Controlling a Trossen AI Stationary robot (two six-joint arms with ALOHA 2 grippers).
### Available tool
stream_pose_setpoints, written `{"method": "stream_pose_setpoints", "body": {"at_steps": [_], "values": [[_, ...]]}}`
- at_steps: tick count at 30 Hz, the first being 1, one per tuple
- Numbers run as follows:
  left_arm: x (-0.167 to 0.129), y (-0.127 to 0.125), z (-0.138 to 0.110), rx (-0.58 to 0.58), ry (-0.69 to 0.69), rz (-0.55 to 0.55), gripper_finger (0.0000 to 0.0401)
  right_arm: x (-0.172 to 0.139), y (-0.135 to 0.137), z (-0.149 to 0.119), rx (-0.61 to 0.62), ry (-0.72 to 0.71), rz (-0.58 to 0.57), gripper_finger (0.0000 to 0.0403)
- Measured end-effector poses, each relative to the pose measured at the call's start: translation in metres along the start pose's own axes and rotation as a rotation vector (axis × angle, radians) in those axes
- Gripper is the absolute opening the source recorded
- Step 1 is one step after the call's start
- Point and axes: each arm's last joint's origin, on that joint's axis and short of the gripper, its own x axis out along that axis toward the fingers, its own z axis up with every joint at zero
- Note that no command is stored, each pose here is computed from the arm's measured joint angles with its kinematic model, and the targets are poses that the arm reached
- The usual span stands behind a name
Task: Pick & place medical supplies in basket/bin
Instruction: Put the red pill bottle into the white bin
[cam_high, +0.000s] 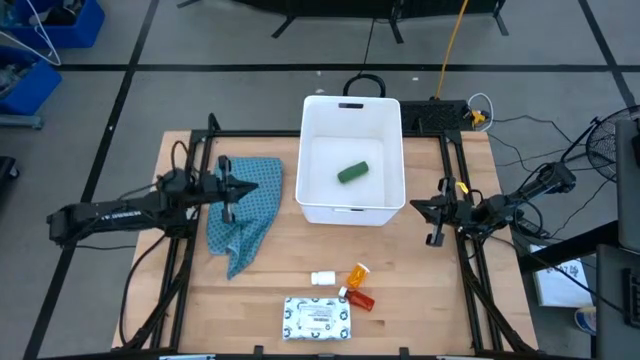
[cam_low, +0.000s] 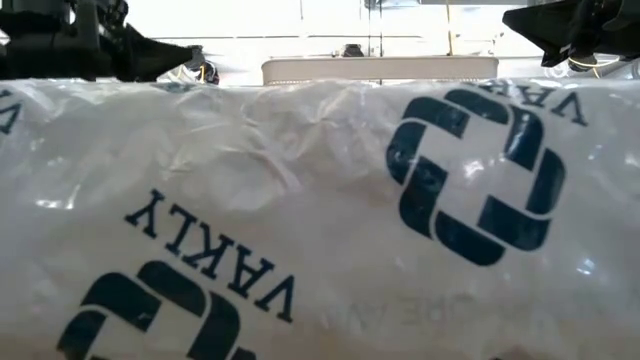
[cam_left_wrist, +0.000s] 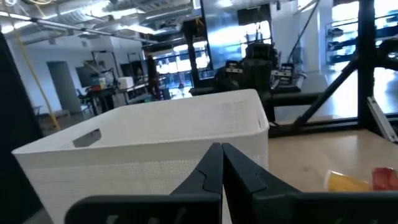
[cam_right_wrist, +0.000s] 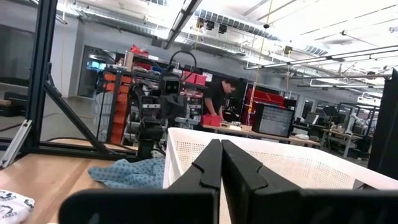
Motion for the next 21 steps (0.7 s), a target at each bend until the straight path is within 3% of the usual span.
{"method": "stream_pose_setpoints", "body": {"at_steps": [9, 21], "values": [[-0.006, -0.006, -0.028, 0.025, 0.036, -0.025, 0.0001, 0.0, 0.001, -0.003, -0.014, 0.026, 0.01, 0.0], [-0.009, -0.004, -0.033, 0.021, 0.036, -0.045, 0.0, 0.0, 0.001, -0.003, -0.005, 0.027, 0.009, 0.0]]}}
